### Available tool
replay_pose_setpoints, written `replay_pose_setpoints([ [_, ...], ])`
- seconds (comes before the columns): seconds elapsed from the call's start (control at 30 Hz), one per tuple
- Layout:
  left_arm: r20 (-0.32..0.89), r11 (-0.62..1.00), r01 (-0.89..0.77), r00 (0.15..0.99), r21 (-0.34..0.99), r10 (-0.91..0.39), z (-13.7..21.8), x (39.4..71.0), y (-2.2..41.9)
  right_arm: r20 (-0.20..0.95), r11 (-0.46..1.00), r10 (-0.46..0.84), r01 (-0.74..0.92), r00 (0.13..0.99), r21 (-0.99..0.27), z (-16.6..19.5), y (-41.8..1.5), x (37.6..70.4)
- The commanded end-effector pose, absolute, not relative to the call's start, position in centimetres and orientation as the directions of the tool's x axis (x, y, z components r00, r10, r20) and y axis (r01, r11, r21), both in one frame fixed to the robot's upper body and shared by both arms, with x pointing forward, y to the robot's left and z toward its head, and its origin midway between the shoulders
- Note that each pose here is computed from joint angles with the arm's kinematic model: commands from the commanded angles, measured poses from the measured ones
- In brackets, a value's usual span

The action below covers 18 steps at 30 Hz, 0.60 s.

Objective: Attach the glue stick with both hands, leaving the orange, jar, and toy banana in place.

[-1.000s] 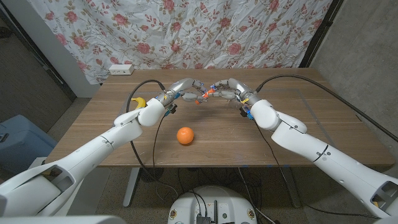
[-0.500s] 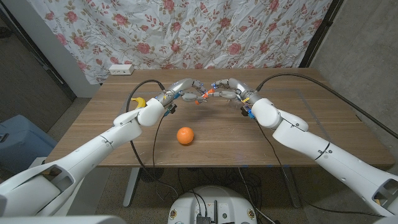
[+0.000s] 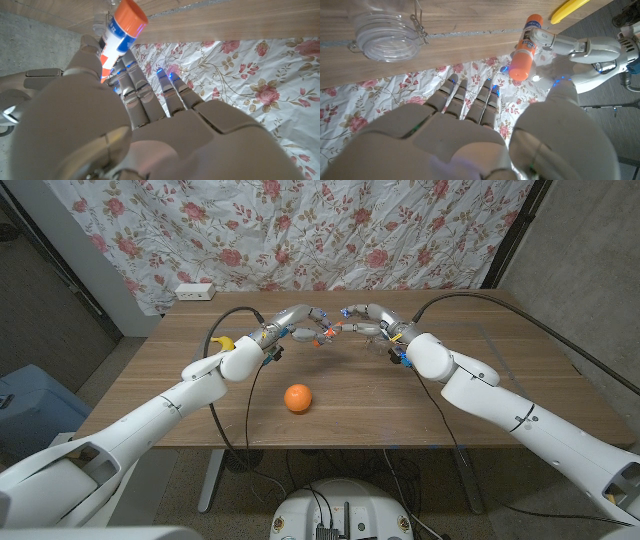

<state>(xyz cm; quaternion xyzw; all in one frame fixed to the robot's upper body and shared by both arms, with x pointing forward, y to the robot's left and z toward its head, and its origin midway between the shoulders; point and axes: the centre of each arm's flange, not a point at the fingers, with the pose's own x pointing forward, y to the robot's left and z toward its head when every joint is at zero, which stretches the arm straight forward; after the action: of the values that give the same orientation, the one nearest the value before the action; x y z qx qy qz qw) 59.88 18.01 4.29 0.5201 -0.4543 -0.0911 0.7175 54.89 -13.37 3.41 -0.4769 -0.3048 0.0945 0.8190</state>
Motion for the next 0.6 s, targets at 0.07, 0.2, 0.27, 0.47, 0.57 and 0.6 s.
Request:
replay_pose_setpoints([
  [0.07, 0.557, 0.437, -0.348, 0.574, 0.829, -0.6, 4.3, 59.9, 18.2, 0.39, 0.559, 0.453, 0.085, 0.802, -0.825, 3.4, -14.5, 55.0],
  [0.2, 0.563, 0.441, -0.352, 0.574, 0.825, -0.595, 4.4, 60.0, 18.3, 0.455, 0.592, 0.435, 0.134, 0.777, -0.795, 2.9, -14.9, 54.7],
  [0.27, 0.564, 0.442, -0.353, 0.574, 0.825, -0.593, 4.4, 59.9, 18.3, 0.471, 0.605, 0.433, 0.14, 0.769, -0.784, 2.8, -15.2, 54.5],
  [0.47, 0.572, 0.45, -0.357, 0.578, 0.818, -0.582, 4.4, 59.8, 18.6, 0.546, 0.662, 0.403, 0.178, 0.734, -0.728, 2.3, -15.6, 54.2],
  [0.57, 0.567, 0.442, -0.357, 0.579, 0.823, -0.587, 4.3, 59.7, 18.7, 0.559, 0.674, 0.404, 0.177, 0.724, -0.717, 2.1, -15.6, 54.1],
  [0.6, 0.568, 0.445, -0.357, 0.579, 0.822, -0.585, 4.3, 59.7, 18.7, 0.565, 0.674, 0.404, 0.183, 0.72, -0.716, 2.1, -15.6, 54.0],
])
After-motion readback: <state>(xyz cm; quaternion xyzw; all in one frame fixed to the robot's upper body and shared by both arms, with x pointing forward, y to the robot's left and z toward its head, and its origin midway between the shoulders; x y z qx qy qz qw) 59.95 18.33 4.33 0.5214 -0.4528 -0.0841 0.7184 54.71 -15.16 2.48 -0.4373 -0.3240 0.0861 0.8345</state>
